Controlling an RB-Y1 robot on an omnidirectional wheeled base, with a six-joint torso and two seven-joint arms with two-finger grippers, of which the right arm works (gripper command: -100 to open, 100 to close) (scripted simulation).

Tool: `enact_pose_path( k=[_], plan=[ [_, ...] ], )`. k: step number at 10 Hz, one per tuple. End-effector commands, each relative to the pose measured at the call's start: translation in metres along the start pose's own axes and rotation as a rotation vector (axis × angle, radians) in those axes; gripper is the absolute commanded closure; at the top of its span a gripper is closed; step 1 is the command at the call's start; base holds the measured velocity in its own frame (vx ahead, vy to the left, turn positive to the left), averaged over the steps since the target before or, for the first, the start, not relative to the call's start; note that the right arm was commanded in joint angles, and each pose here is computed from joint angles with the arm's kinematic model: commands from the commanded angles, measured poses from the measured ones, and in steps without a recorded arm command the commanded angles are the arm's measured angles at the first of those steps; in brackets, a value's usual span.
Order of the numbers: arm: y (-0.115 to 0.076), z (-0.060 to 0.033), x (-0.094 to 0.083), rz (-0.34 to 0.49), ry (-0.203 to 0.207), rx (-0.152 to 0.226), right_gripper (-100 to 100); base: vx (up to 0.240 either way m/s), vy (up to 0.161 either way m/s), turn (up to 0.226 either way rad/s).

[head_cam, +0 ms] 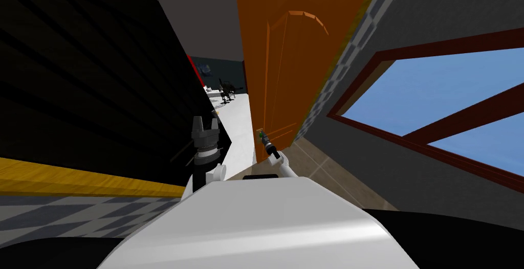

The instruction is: Push the door open

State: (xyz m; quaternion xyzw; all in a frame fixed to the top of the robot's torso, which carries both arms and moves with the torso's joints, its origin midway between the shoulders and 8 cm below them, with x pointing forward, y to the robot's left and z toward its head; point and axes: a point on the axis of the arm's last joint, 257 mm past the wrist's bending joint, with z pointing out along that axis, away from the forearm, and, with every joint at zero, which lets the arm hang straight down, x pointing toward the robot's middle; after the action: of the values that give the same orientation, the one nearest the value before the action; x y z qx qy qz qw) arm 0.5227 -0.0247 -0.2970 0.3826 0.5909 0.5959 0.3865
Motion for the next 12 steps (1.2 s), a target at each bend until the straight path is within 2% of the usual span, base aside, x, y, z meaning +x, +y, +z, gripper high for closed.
enact_pose_path(
  k=[1,2,7,12],
  plan=[
    [0.0,0.0,0.0,0.0,0.0,0.0,-100,0.086,0.034,0.003],
    [0.0,0.0,0.0,0.0,0.0,0.0,100,-0.011,-0.005,-0.005],
    [0.0,0.0,0.0,0.0,0.0,0.0,100,-0.007,-0.004,0.005],
    [0.003,0.0006,-0.029,-0.025,-0.047,-0.002,100,0.135,0.107,-0.043]
  ],
)
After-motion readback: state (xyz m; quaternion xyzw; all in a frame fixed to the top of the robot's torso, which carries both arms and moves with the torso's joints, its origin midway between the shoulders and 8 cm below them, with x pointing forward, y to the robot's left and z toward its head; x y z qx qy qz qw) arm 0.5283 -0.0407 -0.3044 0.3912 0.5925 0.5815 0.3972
